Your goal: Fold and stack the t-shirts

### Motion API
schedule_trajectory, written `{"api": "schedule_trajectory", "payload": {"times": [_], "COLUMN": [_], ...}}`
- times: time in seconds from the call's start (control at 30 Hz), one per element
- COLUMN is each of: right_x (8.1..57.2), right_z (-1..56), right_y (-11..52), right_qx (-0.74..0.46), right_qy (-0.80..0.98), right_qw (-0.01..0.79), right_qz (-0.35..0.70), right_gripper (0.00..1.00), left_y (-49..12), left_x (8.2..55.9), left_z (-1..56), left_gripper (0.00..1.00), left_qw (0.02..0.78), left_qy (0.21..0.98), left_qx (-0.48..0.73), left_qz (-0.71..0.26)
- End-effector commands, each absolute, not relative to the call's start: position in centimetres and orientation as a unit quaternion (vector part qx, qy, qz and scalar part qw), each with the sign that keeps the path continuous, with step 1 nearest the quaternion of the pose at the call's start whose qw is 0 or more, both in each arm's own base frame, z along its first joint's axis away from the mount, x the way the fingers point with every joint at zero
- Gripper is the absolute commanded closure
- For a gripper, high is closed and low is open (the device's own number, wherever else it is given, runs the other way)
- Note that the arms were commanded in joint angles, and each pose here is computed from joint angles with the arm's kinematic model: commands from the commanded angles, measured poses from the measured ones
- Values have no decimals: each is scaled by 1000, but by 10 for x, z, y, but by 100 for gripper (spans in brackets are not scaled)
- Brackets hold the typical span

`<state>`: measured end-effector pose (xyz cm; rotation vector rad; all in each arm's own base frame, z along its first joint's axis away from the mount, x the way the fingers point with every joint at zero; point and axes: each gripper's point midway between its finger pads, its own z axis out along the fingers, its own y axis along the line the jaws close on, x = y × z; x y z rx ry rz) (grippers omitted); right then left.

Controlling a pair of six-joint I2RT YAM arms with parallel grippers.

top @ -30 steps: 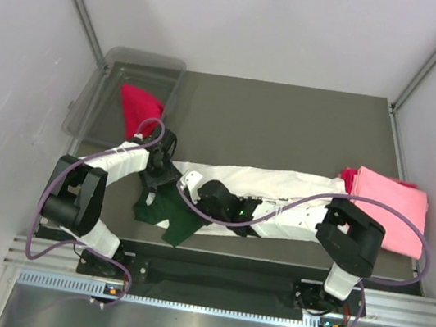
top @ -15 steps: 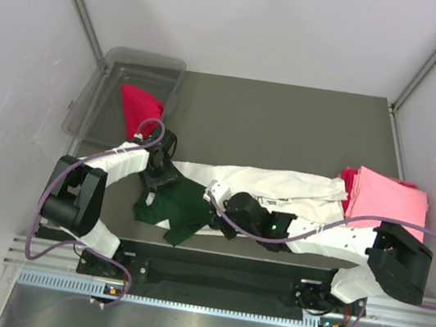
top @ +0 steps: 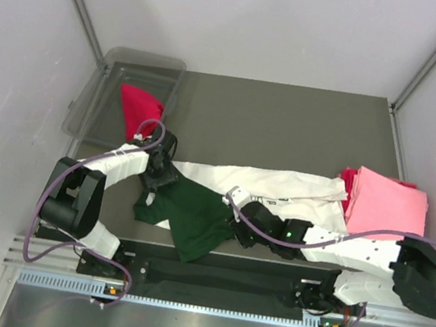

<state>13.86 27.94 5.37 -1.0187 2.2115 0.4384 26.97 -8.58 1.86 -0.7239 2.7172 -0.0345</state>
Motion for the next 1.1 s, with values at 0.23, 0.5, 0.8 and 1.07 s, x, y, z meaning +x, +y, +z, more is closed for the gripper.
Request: {"api": "schedule_trajectory", "payload": {"times": [0.23, 0.5, 0.8, 1.07], "right_x": [133, 140, 100, 102], "right_z": [127, 73, 25, 38], "right_y": [300, 322, 304, 271], "right_qx": [-344, -333, -333, -300], "right_qy": [807, 855, 878, 895], "right_qw": [394, 329, 262, 273], "right_qz": [274, 222, 223, 186], "right_gripper": [54, 71, 76, 75], "left_y": [-75, -78, -85, -94], "left_x": [268, 257, 245, 225], "left_z": [36, 73, 112, 94], "left_gripper": [34, 34, 33, 29], "left_qw": [209, 244, 313, 290], "left_qy": [949, 940, 923, 927], "left_qx": [-236, -240, -212, -213], "left_qz": [23, 2, -71, -103]}}
